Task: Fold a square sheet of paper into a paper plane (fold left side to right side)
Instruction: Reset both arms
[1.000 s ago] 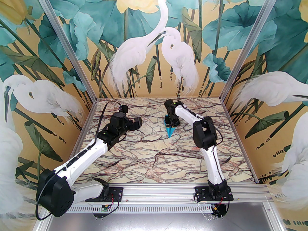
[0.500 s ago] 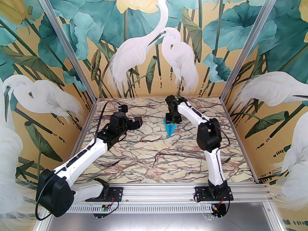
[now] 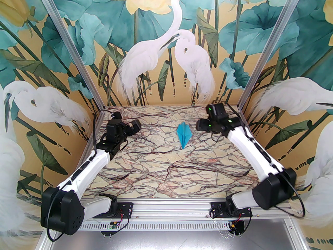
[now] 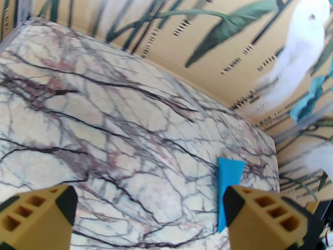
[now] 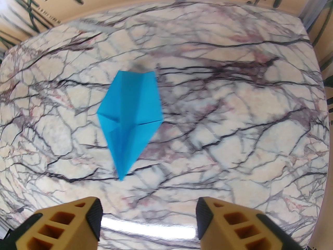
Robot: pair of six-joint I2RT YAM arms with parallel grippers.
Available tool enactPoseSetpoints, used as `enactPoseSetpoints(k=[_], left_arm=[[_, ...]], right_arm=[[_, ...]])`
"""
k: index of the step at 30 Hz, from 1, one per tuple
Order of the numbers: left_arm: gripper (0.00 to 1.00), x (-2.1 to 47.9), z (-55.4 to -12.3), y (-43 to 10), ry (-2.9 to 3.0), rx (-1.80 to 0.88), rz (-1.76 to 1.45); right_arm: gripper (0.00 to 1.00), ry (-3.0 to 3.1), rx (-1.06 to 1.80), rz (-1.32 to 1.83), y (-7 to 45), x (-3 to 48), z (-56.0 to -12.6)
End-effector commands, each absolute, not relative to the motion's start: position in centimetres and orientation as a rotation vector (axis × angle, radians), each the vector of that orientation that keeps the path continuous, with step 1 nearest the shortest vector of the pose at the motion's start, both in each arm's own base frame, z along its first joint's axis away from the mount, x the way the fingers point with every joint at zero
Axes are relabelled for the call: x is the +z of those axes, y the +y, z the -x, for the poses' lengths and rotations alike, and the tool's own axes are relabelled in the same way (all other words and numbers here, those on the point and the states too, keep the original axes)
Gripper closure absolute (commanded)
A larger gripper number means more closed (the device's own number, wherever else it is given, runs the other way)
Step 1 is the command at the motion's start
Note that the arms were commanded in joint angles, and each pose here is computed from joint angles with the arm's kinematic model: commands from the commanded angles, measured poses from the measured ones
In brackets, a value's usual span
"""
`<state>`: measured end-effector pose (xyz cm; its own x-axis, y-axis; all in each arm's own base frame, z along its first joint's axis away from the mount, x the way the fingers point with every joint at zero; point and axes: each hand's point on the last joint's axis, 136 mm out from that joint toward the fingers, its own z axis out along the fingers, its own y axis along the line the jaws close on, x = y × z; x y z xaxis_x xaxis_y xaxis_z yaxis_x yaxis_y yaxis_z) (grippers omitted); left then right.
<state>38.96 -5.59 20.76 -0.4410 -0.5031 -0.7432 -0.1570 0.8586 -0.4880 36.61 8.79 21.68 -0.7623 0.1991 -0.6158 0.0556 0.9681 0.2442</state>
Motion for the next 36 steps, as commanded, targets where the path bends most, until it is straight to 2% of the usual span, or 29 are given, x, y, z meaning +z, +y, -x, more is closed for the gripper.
enactPoseSetpoints(k=[1, 4, 7, 11, 18, 23, 30, 36], left_arm=[[0.01, 20.3, -38.9, -3.3, 1.949, -0.32, 0.509], [0.01, 19.5, -38.9, -1.8, 1.919, -0.174, 0.455], [0.01, 18.1, -38.4, -0.1, 1.912, -0.031, 0.435], [0.01, 16.1, -37.8, 1.1, 1.952, 0.087, 0.414], [0.0, 15.0, -38.4, -0.6, 1.954, 0.11, 0.15], [0.01, 13.6, -38.7, -1.8, 1.925, 0.042, 0.091], [0.0, 13.1, -39.3, -3.3, 1.9, 0.005, -0.024], [0.01, 13.4, -39.8, -3.7, 1.857, 0.017, -0.11]], right_arm=[[0.16, 2.255, 0.222, -0.256, 5.3, 21.8, -37.8], [0.0, 2.192, 0.078, -0.325, 1.3, 19.5, -37.1], [0.01, 2.128, -0.05, -0.341, -1.1, 17.0, -36.5], [0.01, 2.09, -0.076, -0.331, -2.2, 14.1, -36.3], [0.01, 1.921, -0.032, -0.211, -1.3, 13.2, -37.9], [0.01, 1.868, -0.054, -0.075, -0.5, 13.3, -39.6], [0.01, 1.858, 0.072, -0.055, -0.8, 10.9, -40.2], [0.01, 1.859, 0.095, -0.073, -1.2, 10.8, -40.1]])
